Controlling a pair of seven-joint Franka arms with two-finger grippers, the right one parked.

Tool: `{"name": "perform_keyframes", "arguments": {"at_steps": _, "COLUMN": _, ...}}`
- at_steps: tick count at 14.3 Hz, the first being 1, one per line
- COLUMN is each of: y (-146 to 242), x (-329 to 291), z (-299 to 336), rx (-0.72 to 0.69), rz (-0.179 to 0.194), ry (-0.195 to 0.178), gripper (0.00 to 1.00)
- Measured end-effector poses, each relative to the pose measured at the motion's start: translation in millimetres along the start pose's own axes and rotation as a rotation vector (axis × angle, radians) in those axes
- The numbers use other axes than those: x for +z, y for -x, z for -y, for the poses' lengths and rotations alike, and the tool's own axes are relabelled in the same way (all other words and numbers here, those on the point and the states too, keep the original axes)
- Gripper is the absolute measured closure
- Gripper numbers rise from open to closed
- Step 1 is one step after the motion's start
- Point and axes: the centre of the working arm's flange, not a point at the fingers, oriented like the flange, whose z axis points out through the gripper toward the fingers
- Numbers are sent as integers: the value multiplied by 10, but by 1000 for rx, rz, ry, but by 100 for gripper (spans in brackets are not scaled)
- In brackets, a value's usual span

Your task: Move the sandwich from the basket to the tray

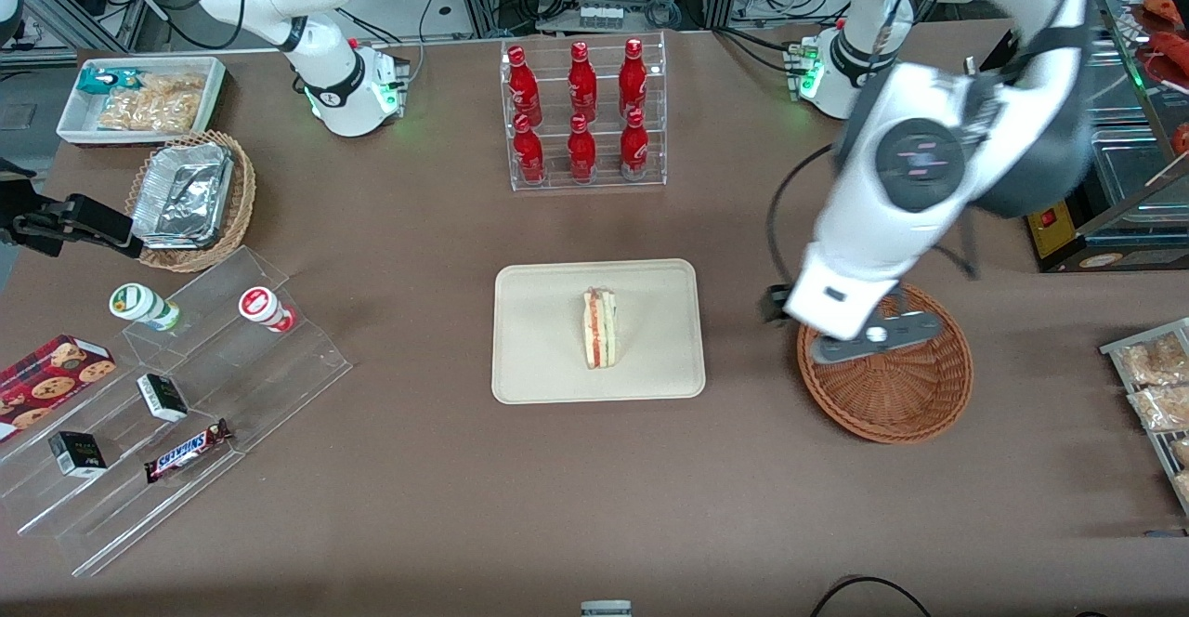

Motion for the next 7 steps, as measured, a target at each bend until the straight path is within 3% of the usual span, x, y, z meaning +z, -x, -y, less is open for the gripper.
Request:
{"name": "perform_keyframes", "arguments": {"at_steps": 3, "y": 31, "x": -277, "z": 915, "rx": 59, "rz": 81, "ry": -14, "gripper": 0}}
{"name": "perform_keyframes", "arguments": {"at_steps": 7, "y": 272, "x": -594, "z": 1656, "rx": 109, "rz": 129, "ry": -11, "gripper": 0}}
